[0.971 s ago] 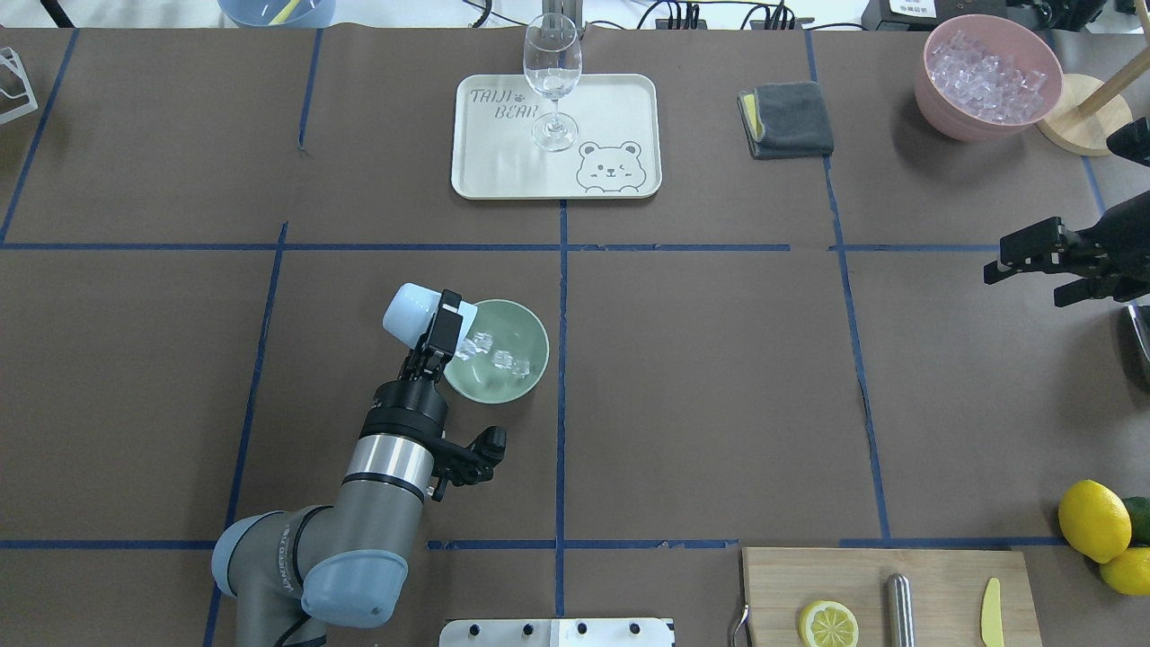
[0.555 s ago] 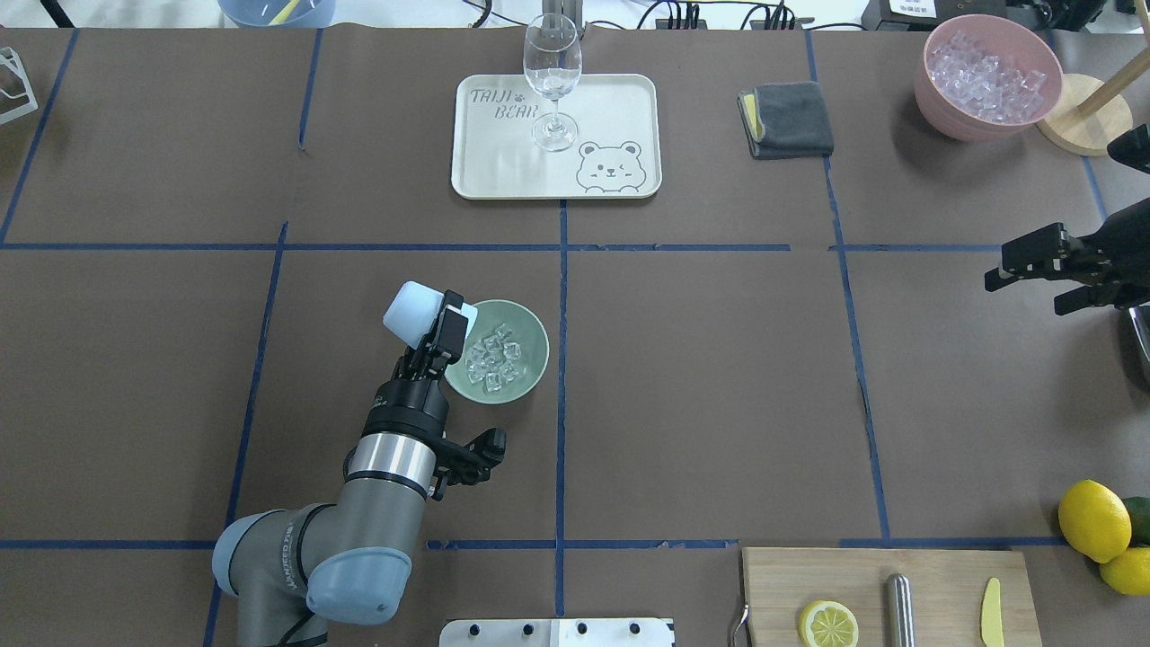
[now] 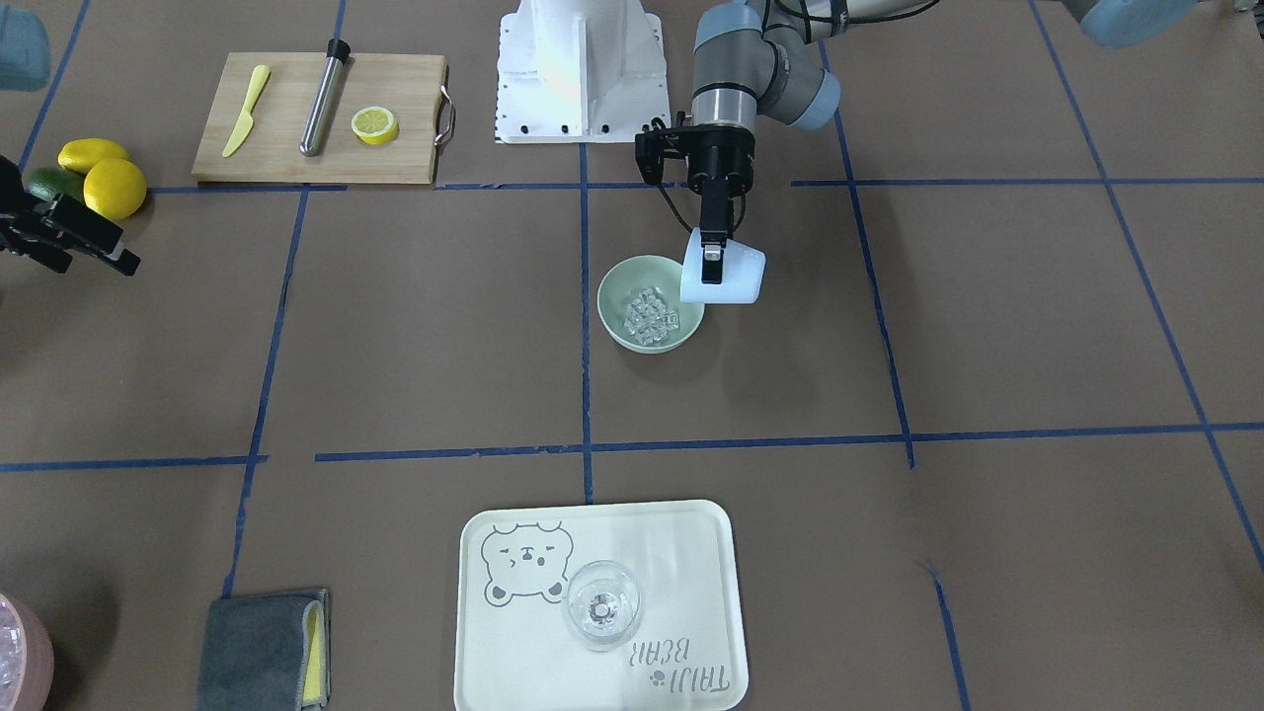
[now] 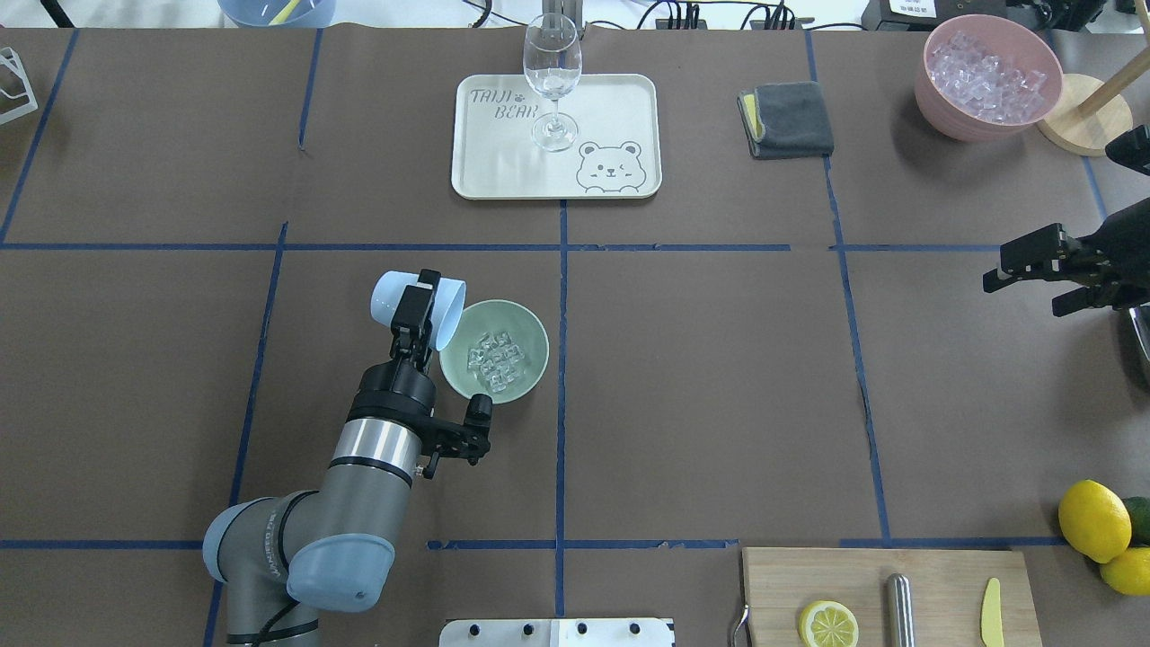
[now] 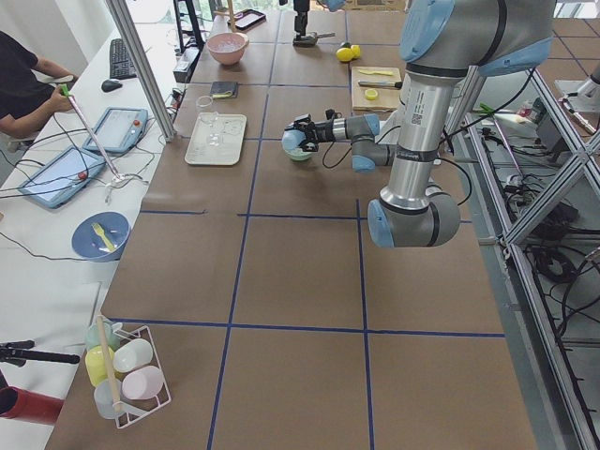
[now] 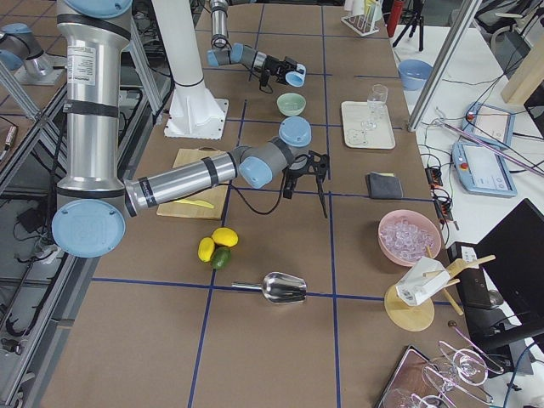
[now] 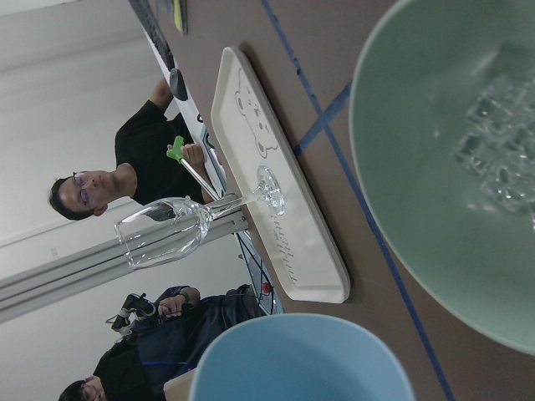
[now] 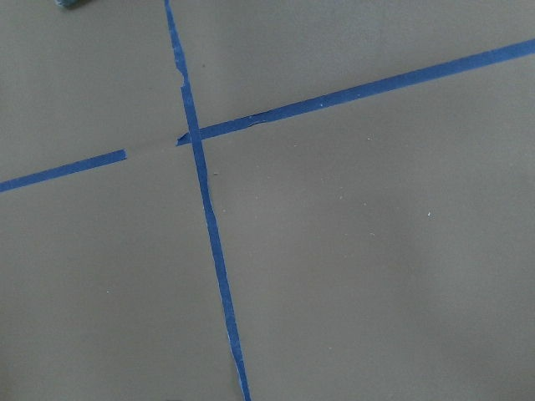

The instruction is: Pour ice into bowl

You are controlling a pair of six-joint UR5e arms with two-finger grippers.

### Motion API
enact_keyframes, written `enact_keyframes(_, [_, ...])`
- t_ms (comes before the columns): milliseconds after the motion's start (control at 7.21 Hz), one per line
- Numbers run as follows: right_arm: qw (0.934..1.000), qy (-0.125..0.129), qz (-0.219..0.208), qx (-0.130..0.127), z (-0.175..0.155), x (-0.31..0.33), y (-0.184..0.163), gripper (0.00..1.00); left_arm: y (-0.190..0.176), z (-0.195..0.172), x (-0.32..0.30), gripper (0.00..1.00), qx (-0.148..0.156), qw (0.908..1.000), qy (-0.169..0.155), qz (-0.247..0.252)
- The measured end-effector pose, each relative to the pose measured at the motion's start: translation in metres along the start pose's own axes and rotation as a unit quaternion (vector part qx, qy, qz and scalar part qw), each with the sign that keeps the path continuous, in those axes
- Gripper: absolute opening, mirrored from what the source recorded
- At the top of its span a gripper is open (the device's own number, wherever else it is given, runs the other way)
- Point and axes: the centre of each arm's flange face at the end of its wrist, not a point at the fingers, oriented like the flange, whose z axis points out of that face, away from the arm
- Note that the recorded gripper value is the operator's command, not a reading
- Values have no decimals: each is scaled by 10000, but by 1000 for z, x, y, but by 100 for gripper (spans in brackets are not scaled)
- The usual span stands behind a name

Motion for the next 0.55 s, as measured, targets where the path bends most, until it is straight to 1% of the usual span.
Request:
enact_keyframes(139, [10000,-3,-7,4,0,-1,-1,100,15,-2,-1,0,102,9907,-68,-1355])
enact_keyframes(277, [10000,-8,-18,8,0,-2,-1,100,37,-7,-2,0,281,9622,-142,-2705])
enact_keyframes(416, [10000,-15,-28,13,-1,-4,-2,100,65,-12,0,0,392,9278,-288,-3699])
enact_keyframes(555, [10000,-21,-37,17,-1,-5,-2,100,94,-16,1,0,368,8975,-553,-4361])
